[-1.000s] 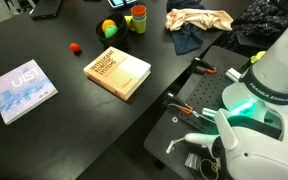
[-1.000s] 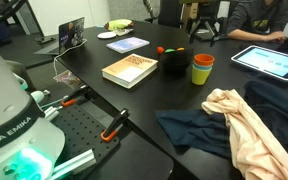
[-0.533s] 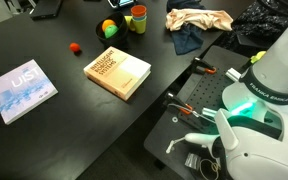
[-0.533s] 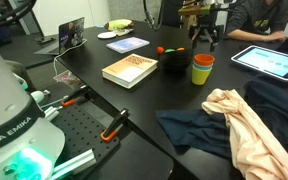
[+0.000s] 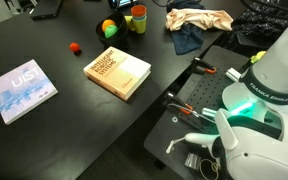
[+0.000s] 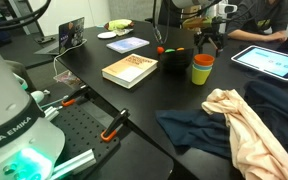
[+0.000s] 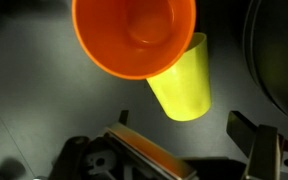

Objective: Stack the cups together

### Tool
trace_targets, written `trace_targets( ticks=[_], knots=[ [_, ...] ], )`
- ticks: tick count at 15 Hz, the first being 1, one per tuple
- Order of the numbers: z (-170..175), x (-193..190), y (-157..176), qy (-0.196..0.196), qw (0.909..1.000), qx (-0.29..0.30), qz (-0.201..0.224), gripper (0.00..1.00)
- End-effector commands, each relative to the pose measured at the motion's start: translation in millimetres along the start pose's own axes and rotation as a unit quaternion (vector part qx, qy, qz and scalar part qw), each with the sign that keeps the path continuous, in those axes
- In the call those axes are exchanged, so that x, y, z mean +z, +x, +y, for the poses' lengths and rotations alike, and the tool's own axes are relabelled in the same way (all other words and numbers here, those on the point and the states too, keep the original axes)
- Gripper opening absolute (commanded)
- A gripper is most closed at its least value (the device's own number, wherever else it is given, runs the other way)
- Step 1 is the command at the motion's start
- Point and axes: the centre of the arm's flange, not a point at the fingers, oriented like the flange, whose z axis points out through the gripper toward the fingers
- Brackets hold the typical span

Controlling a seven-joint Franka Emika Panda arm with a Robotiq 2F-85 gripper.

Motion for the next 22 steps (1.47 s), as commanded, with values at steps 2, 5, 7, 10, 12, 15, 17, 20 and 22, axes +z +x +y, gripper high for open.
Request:
trace_targets(
  ticks=[2,5,7,10,12,15,17,20,22],
  knots=[
    [-3,11,14,-0.014,0.9999,0.01,0.001,1.0],
    [1,10,16,-0.022,0.9997,0.011,-0.004,1.0],
    [5,13,15,-0.027,0.9995,0.014,-0.012,1.0],
    [13,17,11,-0.037,0.9984,0.018,-0.039,1.0],
    [16,19,6,-0.043,0.9975,0.016,-0.054,1.0],
    [15,23,-2,-0.041,0.9972,0.011,-0.061,1.0],
    [11,29,-5,-0.035,0.998,0.009,-0.051,1.0],
    [7,37,-8,-0.03,0.9986,0.001,-0.044,1.0],
    [5,41,-8,-0.029,0.9991,-0.004,-0.03,1.0]
  ],
)
